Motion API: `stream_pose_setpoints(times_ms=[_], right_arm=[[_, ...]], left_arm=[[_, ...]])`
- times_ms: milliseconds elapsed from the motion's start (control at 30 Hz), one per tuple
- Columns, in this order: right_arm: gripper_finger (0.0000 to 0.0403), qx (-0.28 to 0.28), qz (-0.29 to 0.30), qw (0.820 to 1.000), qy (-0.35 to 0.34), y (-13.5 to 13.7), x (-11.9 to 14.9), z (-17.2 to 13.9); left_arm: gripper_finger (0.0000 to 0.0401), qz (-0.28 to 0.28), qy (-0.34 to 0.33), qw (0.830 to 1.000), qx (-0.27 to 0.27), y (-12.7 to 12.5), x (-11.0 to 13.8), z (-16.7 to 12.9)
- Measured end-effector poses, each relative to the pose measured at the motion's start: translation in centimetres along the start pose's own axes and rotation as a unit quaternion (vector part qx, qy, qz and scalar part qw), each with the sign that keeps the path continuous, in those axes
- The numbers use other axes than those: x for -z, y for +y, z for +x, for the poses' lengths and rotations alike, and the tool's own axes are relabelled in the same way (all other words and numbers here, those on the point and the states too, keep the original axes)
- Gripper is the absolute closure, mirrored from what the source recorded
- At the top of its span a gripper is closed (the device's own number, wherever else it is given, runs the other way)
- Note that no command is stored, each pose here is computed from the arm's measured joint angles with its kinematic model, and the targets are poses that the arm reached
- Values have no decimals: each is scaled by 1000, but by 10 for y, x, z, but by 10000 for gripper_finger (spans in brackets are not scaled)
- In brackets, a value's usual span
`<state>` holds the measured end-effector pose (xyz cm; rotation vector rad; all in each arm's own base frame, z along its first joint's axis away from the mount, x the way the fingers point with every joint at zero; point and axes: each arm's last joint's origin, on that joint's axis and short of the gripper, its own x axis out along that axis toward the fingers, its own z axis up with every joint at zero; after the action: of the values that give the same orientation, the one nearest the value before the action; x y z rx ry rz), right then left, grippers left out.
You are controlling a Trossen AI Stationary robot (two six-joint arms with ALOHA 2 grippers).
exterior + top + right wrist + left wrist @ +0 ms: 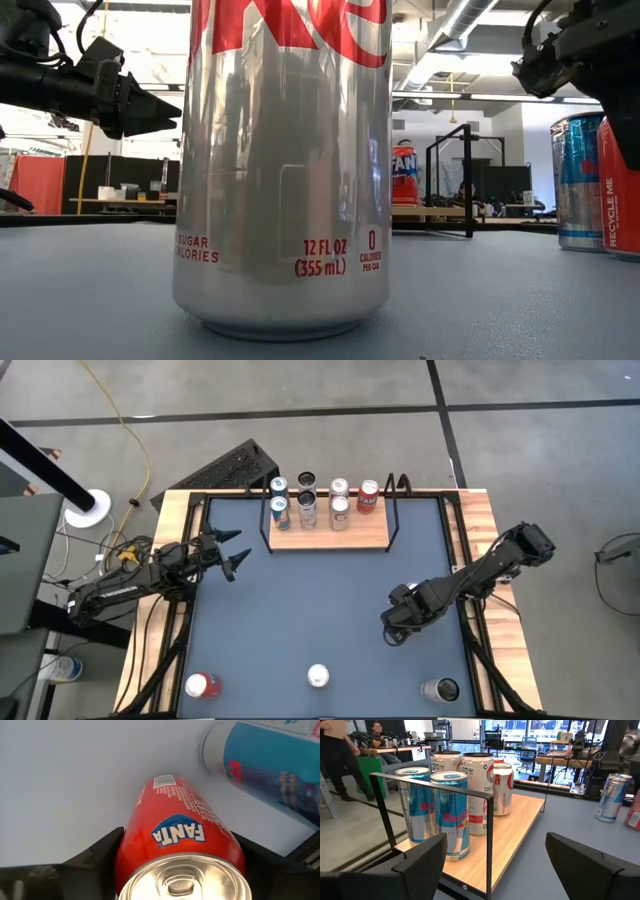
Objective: Place canned beverage on shelf
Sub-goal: Put the right orange soda can onto the shelf aligned with the other orange soda can
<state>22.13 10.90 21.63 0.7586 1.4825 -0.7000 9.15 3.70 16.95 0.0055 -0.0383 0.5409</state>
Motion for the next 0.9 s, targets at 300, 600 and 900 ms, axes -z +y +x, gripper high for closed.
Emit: stream_pose_setpoints(times_ms=[300, 600, 900], right_arm=[[119, -52, -24, 998, -6, 15, -2, -25], [120, -145, -75, 983, -89, 32, -25, -75], [120, -156, -88, 965, -193, 11, -100, -107]], left_arm=[[74, 0, 0, 1000, 0, 0, 0, 0], [74, 0, 0, 1000, 0, 0, 0, 0], [74, 0, 0, 1000, 0, 0, 0, 0]])
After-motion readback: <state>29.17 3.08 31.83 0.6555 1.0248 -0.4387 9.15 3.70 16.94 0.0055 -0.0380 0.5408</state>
